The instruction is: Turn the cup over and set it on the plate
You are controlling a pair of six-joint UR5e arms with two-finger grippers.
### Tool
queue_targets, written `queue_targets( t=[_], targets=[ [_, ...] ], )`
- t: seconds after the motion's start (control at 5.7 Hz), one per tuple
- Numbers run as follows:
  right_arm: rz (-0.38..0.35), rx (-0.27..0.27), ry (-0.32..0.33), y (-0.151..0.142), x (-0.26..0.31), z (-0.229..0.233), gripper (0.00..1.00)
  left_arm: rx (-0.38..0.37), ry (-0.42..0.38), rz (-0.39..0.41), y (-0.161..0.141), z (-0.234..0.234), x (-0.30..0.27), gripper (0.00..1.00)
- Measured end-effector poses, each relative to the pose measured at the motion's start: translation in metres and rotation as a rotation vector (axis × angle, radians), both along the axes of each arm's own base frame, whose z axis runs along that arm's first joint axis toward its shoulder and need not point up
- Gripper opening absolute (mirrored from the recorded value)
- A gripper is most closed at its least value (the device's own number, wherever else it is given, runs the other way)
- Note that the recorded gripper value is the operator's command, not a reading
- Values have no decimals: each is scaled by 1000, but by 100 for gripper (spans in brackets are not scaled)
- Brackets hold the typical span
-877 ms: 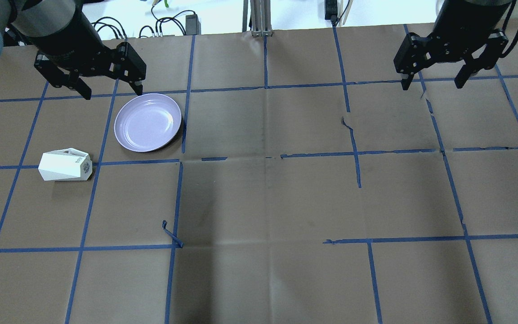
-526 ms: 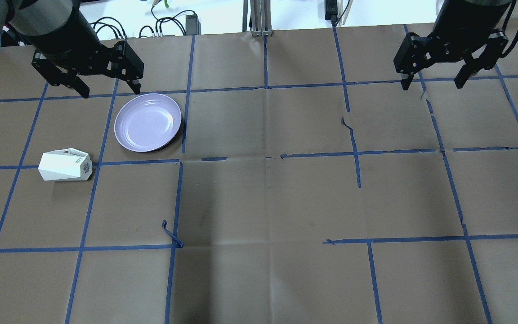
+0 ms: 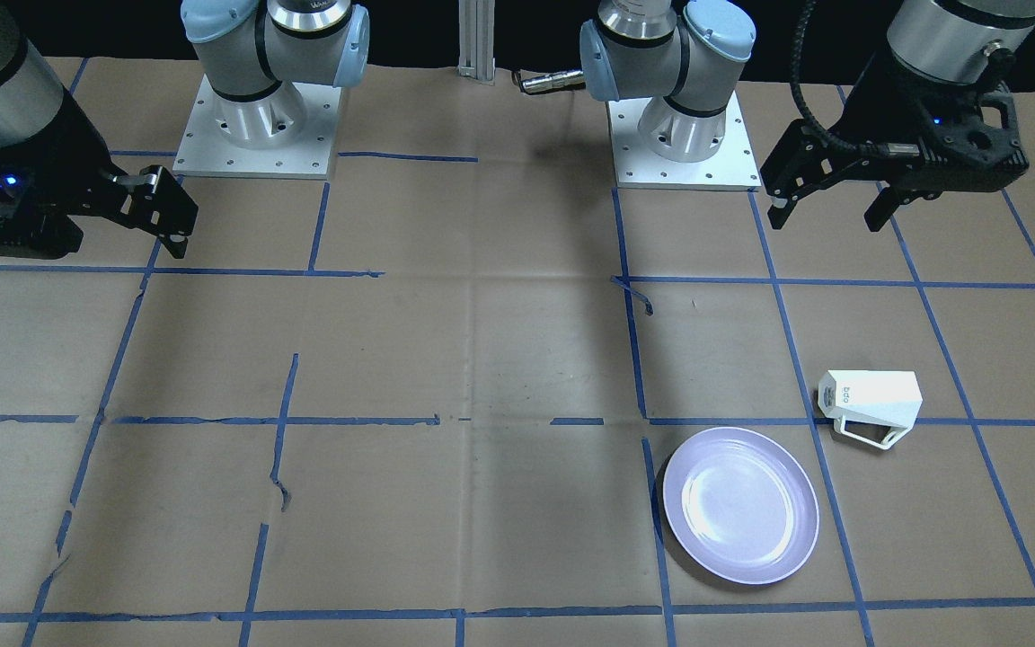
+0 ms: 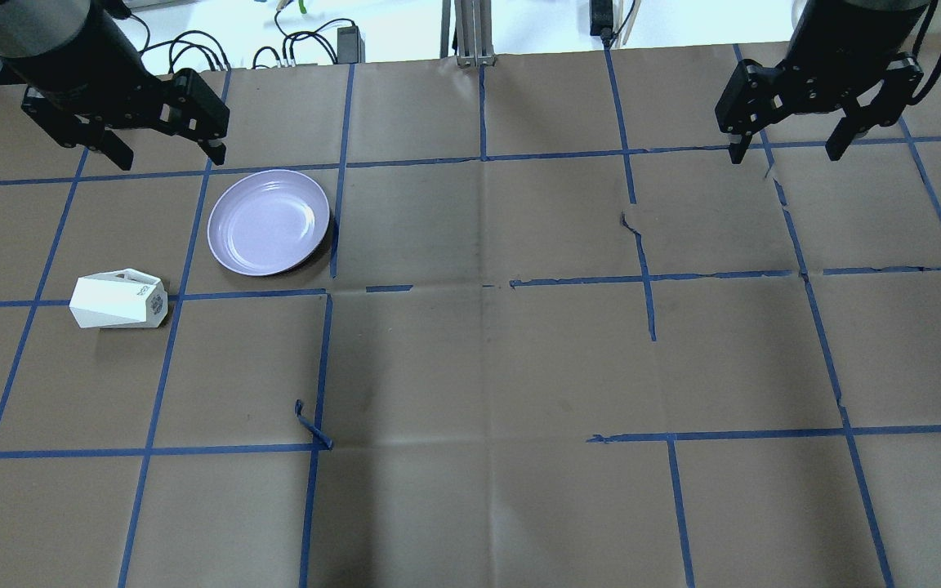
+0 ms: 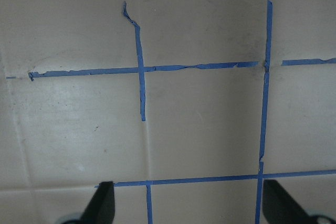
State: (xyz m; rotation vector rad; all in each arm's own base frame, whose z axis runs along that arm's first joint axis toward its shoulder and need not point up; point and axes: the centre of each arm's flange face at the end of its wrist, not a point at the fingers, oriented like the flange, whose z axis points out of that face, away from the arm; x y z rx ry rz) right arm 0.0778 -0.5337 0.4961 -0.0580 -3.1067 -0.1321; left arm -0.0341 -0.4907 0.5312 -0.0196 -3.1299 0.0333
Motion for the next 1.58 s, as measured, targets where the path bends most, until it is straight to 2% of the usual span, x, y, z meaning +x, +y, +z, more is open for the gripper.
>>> queue_targets(
  t=[0.35,0.53,0.88,1.05,1.23,1.58],
  targets=[
    [0,0,0,0,0,0,100,81,27,-148,28,5,69,98],
    [0,0,0,0,0,0,100,96,46,-236,39,2,106,98],
    [0,0,0,0,0,0,100,100,92,-407,62,-16,182,98],
    [0,0,0,0,0,0,100,89,127,-510,76,-28,234,98],
    [0,0,0,0,0,0,100,71,157,-578,86,-41,286,98],
    [0,0,0,0,0,0,100,58,192,-573,98,-63,355,98]
  ],
)
